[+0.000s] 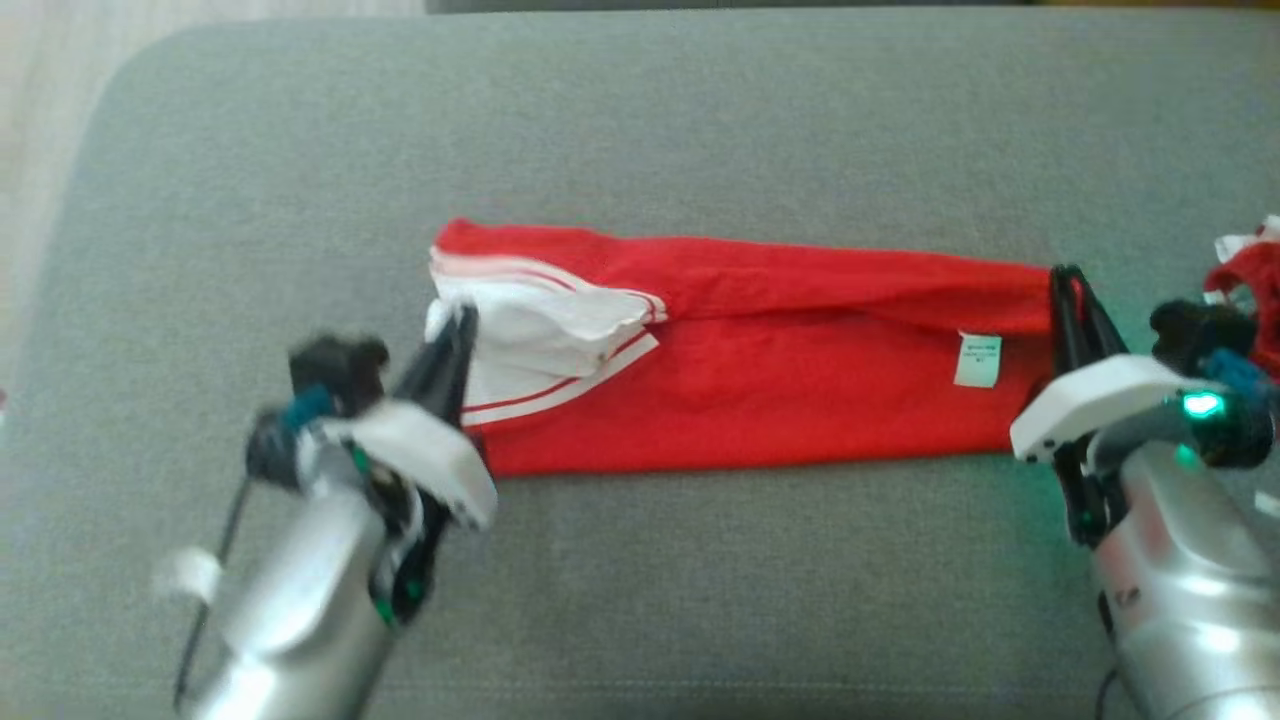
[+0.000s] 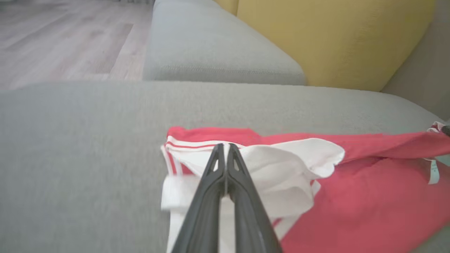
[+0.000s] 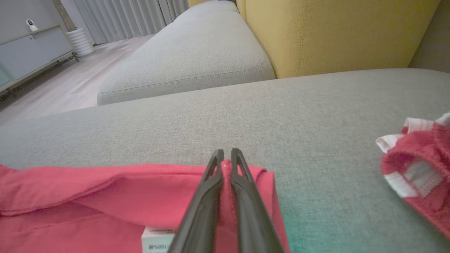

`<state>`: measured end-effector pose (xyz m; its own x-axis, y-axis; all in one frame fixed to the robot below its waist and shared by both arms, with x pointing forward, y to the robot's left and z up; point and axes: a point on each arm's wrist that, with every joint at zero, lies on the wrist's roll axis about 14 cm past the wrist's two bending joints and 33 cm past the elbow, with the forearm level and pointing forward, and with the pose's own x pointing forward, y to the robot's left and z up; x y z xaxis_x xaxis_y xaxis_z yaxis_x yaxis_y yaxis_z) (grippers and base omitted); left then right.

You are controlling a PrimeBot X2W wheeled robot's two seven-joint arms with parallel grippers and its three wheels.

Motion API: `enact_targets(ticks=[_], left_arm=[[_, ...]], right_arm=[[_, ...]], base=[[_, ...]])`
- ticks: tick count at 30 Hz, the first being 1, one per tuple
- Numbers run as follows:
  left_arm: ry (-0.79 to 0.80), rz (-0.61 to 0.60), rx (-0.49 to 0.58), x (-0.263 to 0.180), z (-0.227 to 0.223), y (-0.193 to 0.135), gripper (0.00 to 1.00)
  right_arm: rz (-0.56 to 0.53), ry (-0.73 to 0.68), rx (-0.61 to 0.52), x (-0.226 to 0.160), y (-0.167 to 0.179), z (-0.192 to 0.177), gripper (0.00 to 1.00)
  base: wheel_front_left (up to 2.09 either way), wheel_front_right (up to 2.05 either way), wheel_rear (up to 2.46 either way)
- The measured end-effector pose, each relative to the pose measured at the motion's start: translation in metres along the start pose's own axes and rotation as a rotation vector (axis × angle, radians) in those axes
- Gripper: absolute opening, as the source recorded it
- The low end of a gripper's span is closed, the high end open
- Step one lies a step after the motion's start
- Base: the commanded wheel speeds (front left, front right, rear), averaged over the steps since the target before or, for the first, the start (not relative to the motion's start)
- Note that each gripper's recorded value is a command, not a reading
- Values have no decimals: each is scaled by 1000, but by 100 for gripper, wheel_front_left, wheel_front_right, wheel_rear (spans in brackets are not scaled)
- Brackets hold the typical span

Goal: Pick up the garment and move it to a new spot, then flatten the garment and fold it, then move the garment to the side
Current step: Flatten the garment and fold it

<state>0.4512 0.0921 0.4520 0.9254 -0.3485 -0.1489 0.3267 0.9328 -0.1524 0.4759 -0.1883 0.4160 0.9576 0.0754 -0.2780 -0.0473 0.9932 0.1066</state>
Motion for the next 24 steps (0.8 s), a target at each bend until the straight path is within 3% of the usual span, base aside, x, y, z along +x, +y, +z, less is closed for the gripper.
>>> enact_targets(ticks=[4, 5, 6, 7, 8, 13, 21, 22, 23, 24], left_arm=[[50, 52, -79, -27, -31, -6, 0], [55, 60, -86, -31, -35, -7, 2], [57, 65, -98, -34, -38, -8, 2], [53, 77, -105, -36, -38, -7, 47], [23, 103, -110, -38, -32, -3, 100], [-7, 144, -79, -47, -27, 3, 100], [16, 165, -71, -72, -41, 4, 100], [14, 168, -68, -74, -40, 4, 100], [9, 170, -69, -74, -39, 4, 100], [2, 171, -71, -75, -37, 4, 100]], right_arm=[[6, 23, 26, -7, 8, -13, 0], [6, 30, 33, -8, 10, -16, 14], [4, 38, 41, -9, 10, -19, 14], [-2, 44, 53, -10, 10, -22, 100], [-13, 45, 72, -10, 8, -23, 100], [-61, 54, 96, -7, -4, -28, 100], [-83, 182, 81, -23, -5, -70, 100], [-84, 187, 81, -23, -5, -70, 78], [-83, 190, 83, -23, -4, -70, 25], [-80, 193, 83, -23, -3, -70, 0]], base=[[0, 0, 0], [0, 0, 0], [0, 0, 0], [0, 0, 0], [0, 0, 0], [0, 0, 0], [0, 0, 0], [0, 0, 0], [0, 0, 0], [0, 0, 0]])
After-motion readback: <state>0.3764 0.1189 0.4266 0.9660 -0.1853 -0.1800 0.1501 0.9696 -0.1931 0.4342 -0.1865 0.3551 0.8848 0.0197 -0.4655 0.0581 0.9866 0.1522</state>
